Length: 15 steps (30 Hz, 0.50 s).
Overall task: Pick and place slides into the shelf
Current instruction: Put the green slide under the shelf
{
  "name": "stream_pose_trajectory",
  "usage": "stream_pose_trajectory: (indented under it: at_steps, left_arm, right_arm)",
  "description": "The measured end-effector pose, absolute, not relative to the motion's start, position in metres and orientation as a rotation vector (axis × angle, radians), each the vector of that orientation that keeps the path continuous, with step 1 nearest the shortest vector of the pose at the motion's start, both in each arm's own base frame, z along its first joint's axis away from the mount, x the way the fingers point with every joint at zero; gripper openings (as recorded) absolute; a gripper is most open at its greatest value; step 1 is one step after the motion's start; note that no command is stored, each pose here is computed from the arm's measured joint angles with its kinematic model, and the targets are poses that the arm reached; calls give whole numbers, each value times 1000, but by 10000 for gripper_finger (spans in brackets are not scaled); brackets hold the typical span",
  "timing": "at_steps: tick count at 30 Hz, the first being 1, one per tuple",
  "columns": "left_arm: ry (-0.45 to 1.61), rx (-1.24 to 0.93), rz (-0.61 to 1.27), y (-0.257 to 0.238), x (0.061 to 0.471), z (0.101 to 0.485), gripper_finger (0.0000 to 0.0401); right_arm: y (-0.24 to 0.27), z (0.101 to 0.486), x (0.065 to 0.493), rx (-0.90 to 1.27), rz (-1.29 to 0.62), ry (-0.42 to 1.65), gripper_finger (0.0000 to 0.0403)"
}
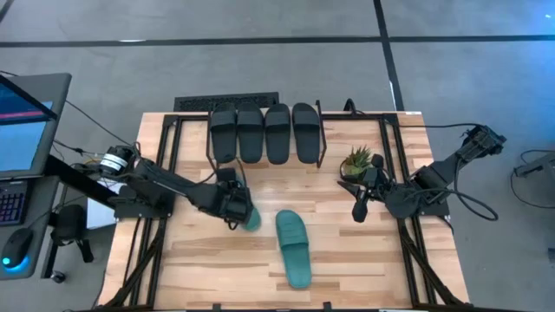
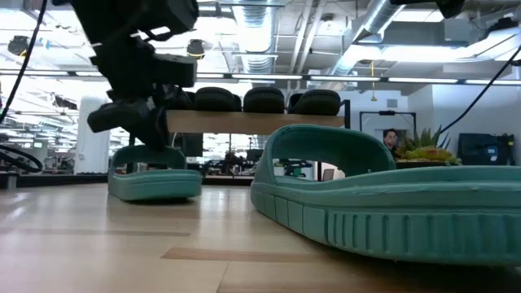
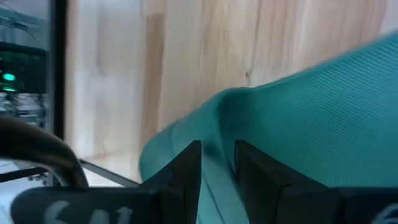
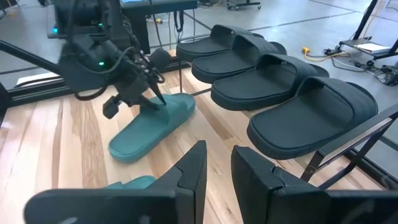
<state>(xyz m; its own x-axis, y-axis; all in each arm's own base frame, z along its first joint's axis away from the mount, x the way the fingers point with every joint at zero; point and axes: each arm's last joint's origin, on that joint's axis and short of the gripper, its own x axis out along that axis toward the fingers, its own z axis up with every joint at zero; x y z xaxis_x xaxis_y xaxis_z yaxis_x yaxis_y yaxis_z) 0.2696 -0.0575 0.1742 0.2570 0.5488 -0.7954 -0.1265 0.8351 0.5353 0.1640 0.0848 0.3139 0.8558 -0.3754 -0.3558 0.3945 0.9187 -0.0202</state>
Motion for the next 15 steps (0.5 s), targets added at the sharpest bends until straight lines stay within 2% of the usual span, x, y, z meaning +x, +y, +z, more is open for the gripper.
stream_pose_trajectory:
  at_steps: [5, 12, 15]
  left_arm:
    - [1265, 359, 444, -52, 271, 173, 77]
    - [1253, 274, 495, -53, 269, 173, 14]
    - [1239, 295, 505, -57, 268, 174, 6]
  right_arm:
    - [85, 314, 164, 54, -404, 363, 64]
    - [85, 313, 164, 42, -405, 370, 64]
    - [84, 313, 164, 40, -406, 370, 64]
